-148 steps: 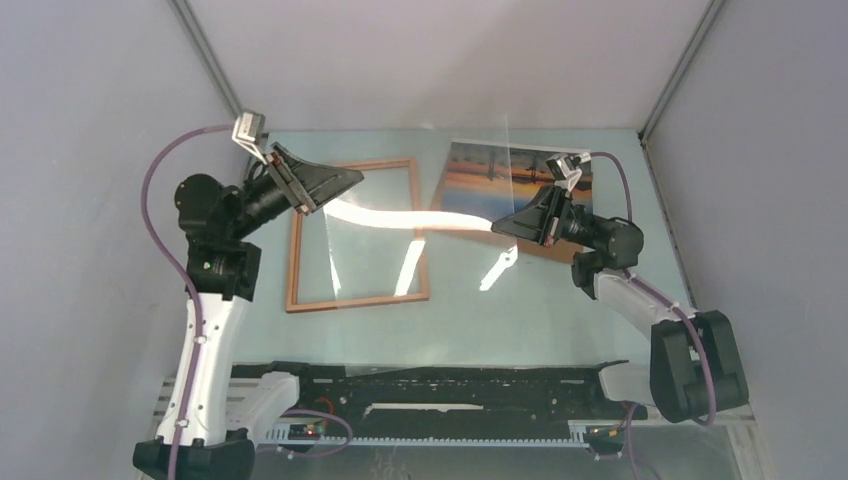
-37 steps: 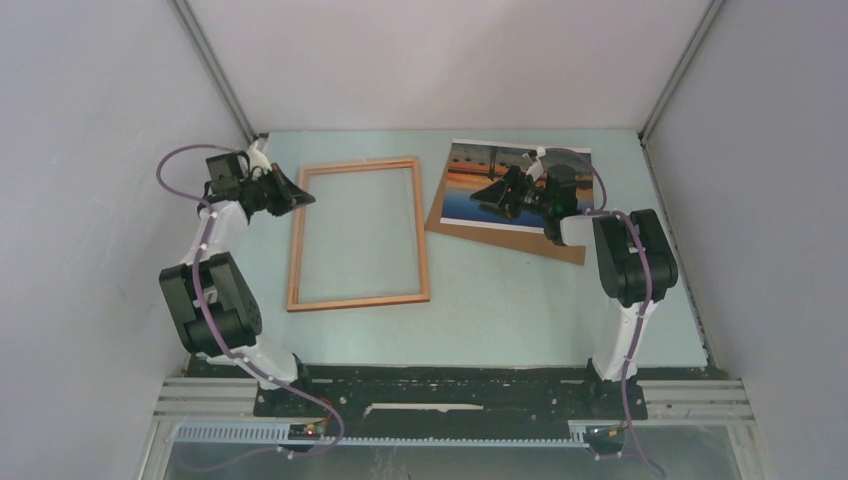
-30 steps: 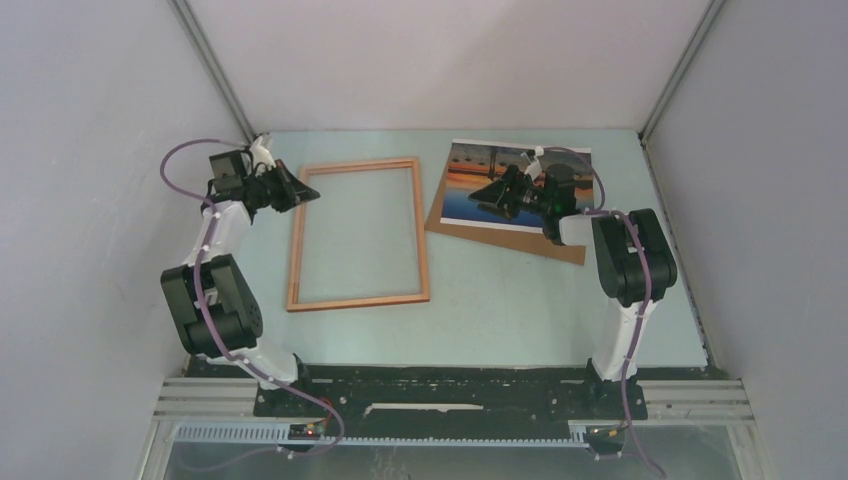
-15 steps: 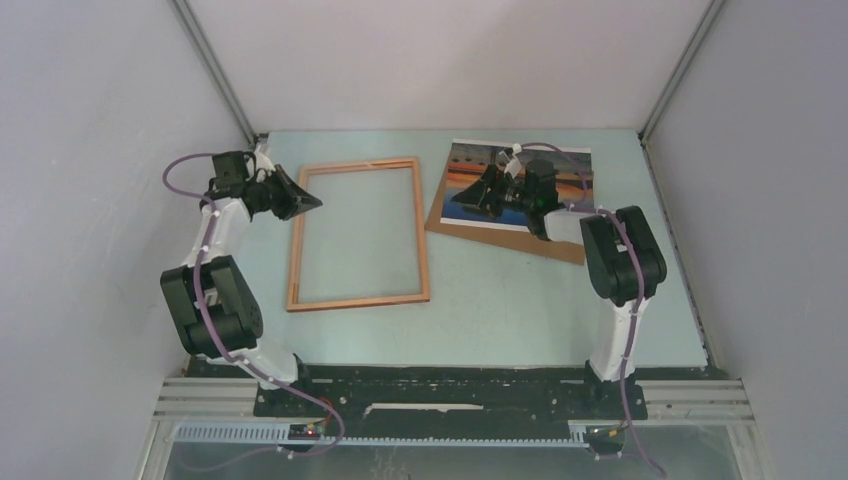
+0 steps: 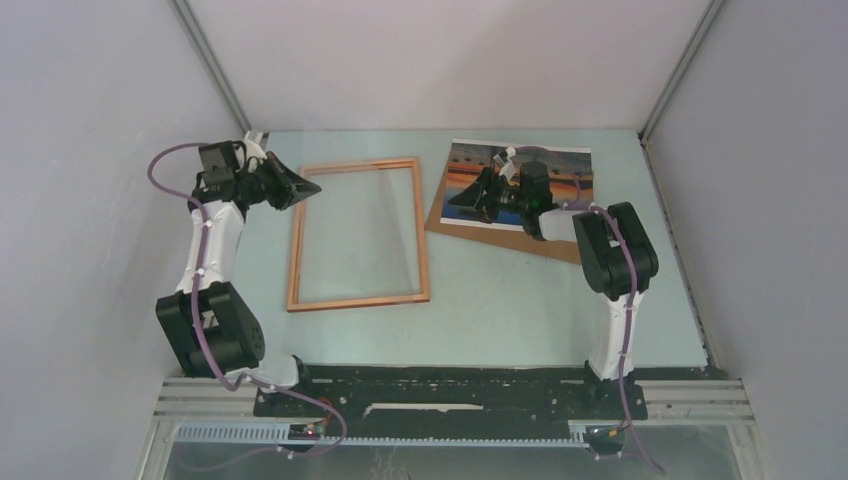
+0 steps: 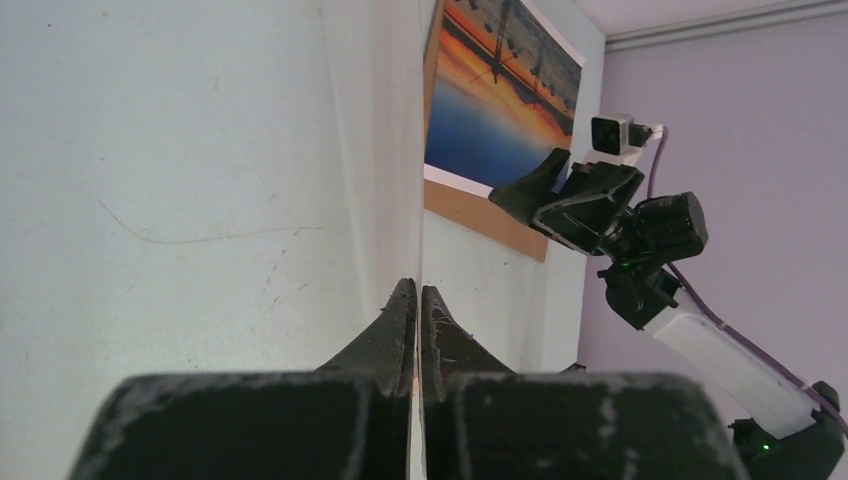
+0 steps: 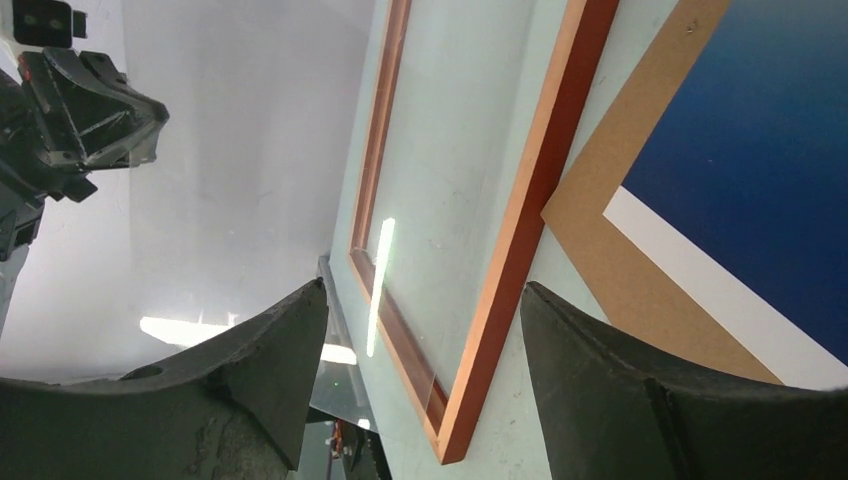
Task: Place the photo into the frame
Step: Place the photo frame item in the photo frame.
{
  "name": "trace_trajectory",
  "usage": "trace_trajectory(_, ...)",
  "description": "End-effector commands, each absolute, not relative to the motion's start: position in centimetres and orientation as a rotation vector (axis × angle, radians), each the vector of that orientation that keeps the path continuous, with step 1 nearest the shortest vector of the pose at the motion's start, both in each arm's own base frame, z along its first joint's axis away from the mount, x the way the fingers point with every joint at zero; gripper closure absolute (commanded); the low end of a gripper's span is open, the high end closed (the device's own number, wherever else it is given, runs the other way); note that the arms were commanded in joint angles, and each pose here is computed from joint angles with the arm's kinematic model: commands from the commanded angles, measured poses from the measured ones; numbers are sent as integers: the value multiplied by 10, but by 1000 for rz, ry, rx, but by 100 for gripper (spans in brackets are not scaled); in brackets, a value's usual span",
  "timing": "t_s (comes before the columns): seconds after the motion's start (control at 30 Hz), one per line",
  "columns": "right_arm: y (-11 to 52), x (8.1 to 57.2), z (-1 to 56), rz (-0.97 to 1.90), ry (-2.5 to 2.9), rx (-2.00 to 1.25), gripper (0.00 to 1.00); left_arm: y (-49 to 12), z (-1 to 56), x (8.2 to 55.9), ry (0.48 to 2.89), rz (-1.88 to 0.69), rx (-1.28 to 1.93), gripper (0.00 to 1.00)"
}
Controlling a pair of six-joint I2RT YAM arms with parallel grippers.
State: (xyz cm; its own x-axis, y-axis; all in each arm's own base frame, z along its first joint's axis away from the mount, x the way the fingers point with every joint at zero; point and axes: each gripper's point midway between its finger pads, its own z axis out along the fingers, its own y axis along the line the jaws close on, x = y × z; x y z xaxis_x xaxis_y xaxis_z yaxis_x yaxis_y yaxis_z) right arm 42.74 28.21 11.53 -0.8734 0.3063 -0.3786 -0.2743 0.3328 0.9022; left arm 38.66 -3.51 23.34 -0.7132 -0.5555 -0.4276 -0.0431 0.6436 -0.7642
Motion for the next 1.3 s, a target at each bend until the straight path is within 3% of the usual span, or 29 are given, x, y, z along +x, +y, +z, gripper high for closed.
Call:
trace_trajectory(0.0,291,431,132,1599,2057,-36,22,-53,300,381,2064,-1049,-334,100)
trace_trajectory(0.33,289,432,131,1598,2058,-30,23,-73,334,383,2009,-1105,-261,100)
trace_trajectory(0.8,294,438,124,1603,2080,-6,21,-75,329,419,1977,-1206,-425,100)
trace_trajectory(1.27,346,439,101,1792,2146,-5,19,-84,304,430,2012,-1251,-429,100)
